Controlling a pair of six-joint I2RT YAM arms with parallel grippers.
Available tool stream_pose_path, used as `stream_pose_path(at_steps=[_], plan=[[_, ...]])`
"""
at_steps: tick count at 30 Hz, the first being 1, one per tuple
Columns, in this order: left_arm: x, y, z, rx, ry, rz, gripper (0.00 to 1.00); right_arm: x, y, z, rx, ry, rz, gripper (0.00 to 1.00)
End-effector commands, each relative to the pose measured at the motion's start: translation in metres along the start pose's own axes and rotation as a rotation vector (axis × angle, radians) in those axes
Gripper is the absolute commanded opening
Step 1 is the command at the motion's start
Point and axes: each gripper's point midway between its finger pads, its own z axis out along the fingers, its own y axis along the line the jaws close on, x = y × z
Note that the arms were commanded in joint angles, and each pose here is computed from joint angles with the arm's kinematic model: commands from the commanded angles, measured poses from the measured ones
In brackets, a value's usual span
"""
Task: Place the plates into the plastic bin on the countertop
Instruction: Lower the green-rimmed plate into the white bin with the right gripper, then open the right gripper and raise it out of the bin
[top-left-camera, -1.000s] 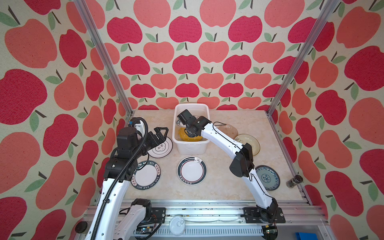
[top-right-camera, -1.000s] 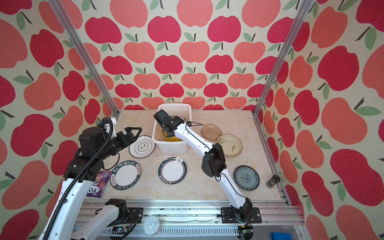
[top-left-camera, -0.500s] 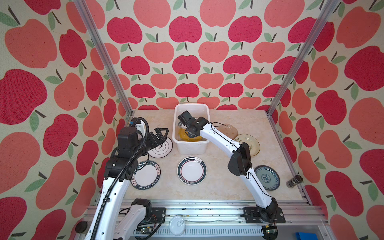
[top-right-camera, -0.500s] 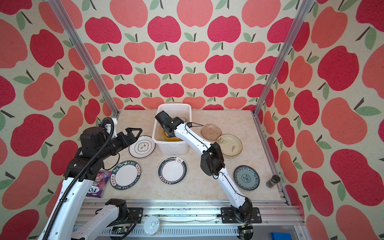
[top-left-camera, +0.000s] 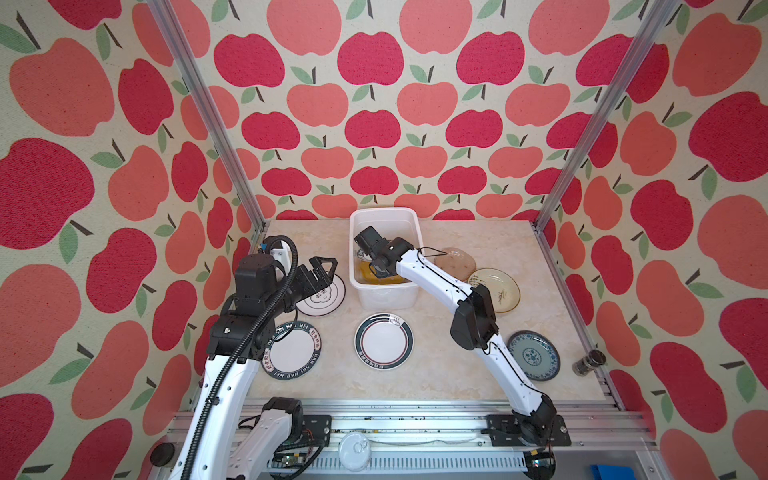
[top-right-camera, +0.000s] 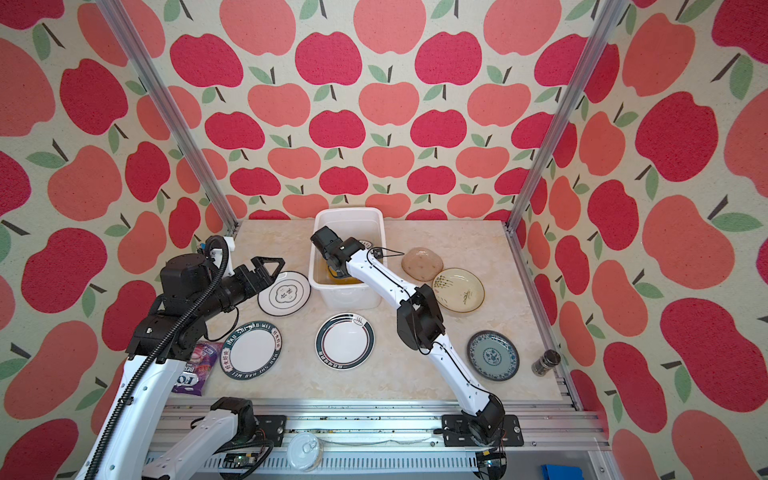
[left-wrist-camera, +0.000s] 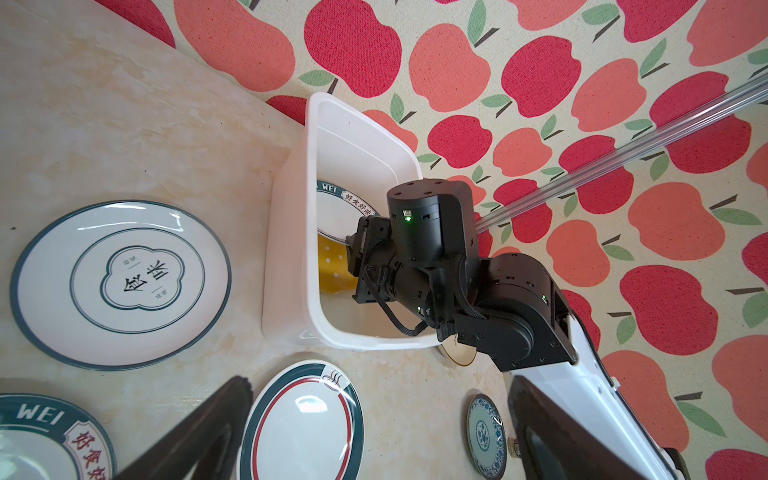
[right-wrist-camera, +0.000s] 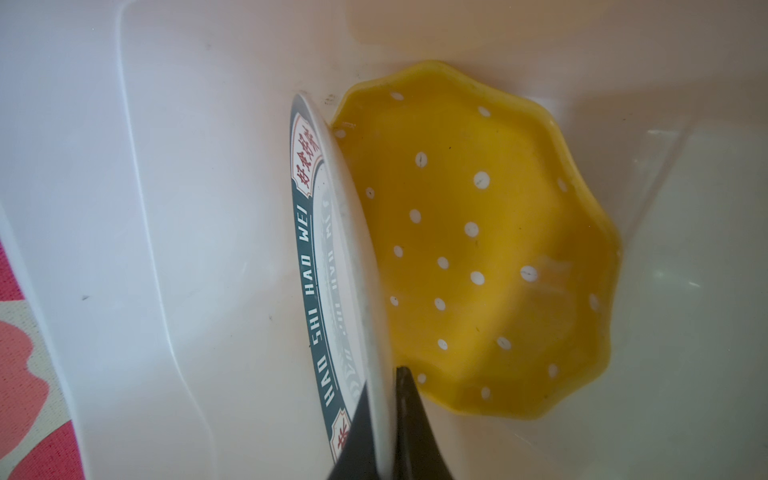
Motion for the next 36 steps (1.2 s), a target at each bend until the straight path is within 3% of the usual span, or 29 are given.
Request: stream_pose_path(at_steps=[1,7,12,25,33,36], plan=[[-0.003,-0.004,-0.006,0.007,-0.008,0.032,0.99,-0.005,0.003,0.007,0.0,-0.008,0.379,0.08],[-0.002,-0.003,-0.006,0.0,-0.006,0.036,0.99,-0.003,0.003,0.013,-0.005,-0.004,0.382,0.17],[-0.002,-0.003,-0.006,-0.004,-0.007,0.042,0.99,-0.001,0.001,0.016,0.0,0.001,0.391,0.3],[-0.003,-0.002,-0.009,-0.014,-0.015,0.057,0.99,0.002,-0.003,0.022,0.012,0.012,0.441,0.43],[-0.001,-0.002,-0.011,-0.021,-0.014,0.069,0.99,-0.006,-0.006,0.018,0.033,-0.008,0.466,0.6],[-0.002,-0.002,-0.012,-0.021,-0.018,0.071,0.99,-0.009,-0.007,0.018,0.038,-0.014,0.472,0.61]])
